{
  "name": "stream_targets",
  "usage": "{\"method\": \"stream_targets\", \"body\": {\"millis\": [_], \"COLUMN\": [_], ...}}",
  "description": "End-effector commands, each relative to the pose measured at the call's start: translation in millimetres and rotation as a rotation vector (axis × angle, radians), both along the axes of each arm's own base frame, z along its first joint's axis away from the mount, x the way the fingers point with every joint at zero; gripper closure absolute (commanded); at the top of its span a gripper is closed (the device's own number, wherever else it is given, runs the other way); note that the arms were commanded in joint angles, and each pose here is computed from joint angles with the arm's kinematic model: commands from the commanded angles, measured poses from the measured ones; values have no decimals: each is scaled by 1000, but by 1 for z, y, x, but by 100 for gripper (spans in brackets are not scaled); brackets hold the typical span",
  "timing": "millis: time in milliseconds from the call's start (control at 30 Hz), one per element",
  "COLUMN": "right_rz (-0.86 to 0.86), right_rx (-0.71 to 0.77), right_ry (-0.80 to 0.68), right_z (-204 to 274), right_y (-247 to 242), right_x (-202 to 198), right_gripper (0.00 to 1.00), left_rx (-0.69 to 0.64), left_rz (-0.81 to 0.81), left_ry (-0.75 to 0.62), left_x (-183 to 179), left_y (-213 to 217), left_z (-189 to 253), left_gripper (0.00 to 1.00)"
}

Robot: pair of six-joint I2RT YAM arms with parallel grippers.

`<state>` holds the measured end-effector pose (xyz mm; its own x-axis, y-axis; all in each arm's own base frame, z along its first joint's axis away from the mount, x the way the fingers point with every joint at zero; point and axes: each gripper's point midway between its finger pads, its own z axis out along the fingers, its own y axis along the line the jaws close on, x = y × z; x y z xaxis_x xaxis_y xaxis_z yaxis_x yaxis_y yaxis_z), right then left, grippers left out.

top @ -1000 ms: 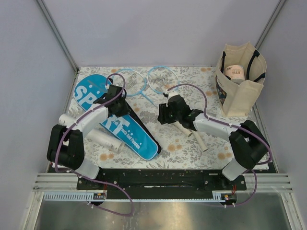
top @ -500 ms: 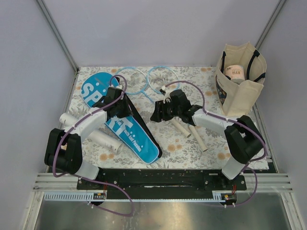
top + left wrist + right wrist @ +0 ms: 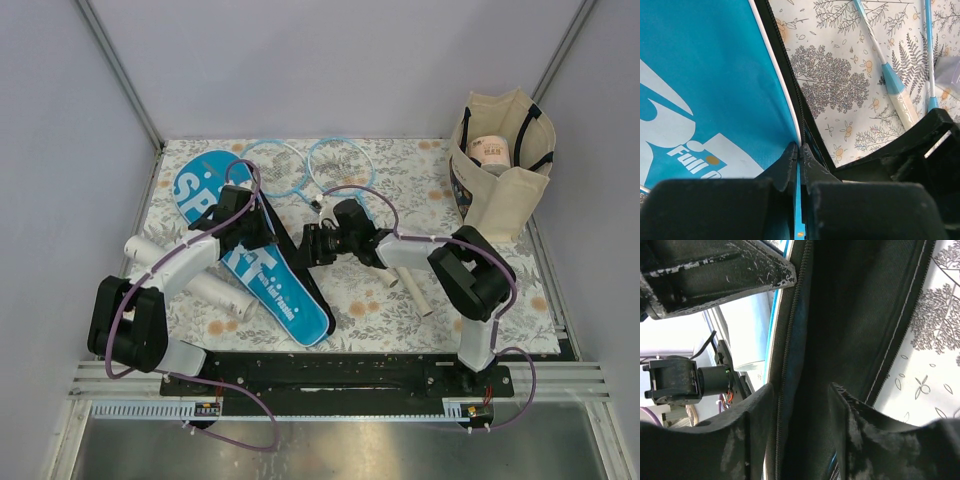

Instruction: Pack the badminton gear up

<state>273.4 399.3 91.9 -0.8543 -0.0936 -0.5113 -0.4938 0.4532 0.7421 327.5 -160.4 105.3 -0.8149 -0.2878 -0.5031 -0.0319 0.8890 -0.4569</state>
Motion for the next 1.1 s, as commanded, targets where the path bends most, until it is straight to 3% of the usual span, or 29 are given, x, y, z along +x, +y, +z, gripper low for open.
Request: {"method": "stream_targets", "body": {"millis": [0, 67, 133, 367, 433, 533, 633, 833, 1067], "right_rz": [31, 13, -20, -69, -72, -97, -127, -217, -239], "right_rx": [107, 110, 96, 64, 68, 26, -40, -259, -553], "right_ry": [15, 38, 40, 59, 62, 22, -54, -199, -365], "right_z": [17, 11, 6, -8, -6, 0, 11, 15, 4], "right_y": [24, 25, 22, 16, 16, 8, -6, -54, -90], "right_x": [3, 4, 7, 10, 10, 13, 22, 56, 99], "right_gripper": [54, 75, 89, 99, 95, 69, 55, 49, 44], "left_rx": [-77, -74, -60, -22, 10, 85, 100, 4, 11], "left_rz": [-19, -17, -16, -31, -14, 39, 52, -5, 0], "left_ry": [-118, -123, -116, -94, -84, -74, -77, -141, -135], "left_x": [11, 10, 8, 4, 4, 5, 3, -1, -5], "left_y": [-12, -10, -8, -4, 2, 18, 23, 8, 11], "left_z": [34, 35, 34, 30, 29, 26, 25, 37, 39], "left_gripper": [100, 100, 100, 100, 100, 100, 100, 100, 100]}}
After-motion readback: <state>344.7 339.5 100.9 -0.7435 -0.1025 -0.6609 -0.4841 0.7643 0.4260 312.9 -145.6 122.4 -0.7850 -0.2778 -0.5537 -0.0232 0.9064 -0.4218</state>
